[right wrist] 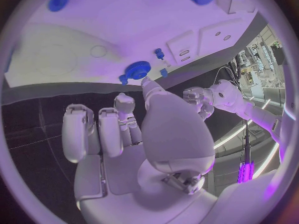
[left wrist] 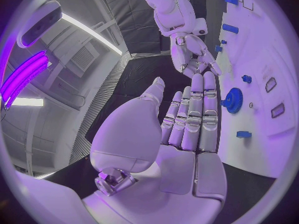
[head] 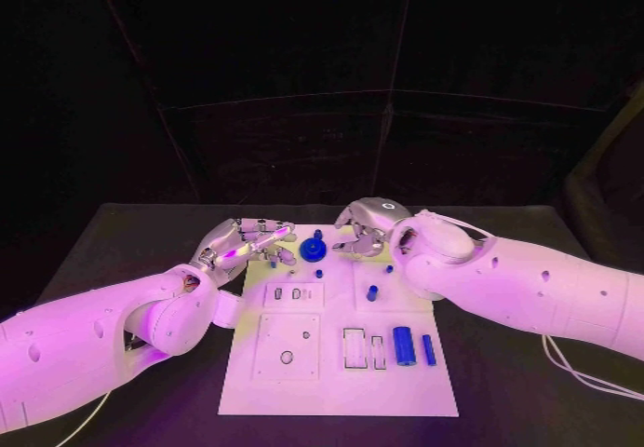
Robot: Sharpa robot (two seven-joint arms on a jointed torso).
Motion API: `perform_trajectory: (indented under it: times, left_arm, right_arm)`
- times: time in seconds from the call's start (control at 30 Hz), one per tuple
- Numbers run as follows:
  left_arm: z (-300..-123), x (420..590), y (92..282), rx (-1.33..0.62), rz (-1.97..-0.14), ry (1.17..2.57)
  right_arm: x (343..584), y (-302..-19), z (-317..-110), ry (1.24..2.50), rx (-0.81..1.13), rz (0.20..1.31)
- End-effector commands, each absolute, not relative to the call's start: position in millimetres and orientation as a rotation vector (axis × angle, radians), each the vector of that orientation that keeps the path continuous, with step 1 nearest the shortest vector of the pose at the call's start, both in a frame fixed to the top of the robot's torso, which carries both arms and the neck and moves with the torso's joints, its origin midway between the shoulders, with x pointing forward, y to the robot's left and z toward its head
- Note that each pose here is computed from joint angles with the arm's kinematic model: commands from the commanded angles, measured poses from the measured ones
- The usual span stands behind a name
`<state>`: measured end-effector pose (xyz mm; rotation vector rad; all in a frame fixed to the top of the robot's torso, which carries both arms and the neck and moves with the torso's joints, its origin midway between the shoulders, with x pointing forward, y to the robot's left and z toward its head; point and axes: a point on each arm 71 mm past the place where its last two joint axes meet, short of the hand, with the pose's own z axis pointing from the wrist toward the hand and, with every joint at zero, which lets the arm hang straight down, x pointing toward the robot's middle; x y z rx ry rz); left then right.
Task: Assemble the parts on the task board
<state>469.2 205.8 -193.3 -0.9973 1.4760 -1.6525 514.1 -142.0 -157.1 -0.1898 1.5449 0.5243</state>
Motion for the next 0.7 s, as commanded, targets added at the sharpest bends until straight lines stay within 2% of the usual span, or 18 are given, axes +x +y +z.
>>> perform_trajectory:
  times: [0.03,0.33,0.47,0.7]
  left_arm:
    - [-192.6,469.1,206.6,-0.998,-1.657,1.484]
    - [-192.9,469.8,207.7,-0.998,-1.653,1.483]
    - [-193.4,470.7,207.2,-0.999,-1.653,1.483]
    - [-194.2,472.1,207.5,-1.0,-1.649,1.483]
  right_arm:
    - [508.9,-164.7,-149.3,1.499,-0.085,0.686]
    - [514.6,-238.1,-153.4,1.537,-0.022,0.726]
    - [520.3,-256.1,-157.4,1.56,0.0,0.725]
    - [525.4,-271.3,-162.9,1.593,0.009,0.712]
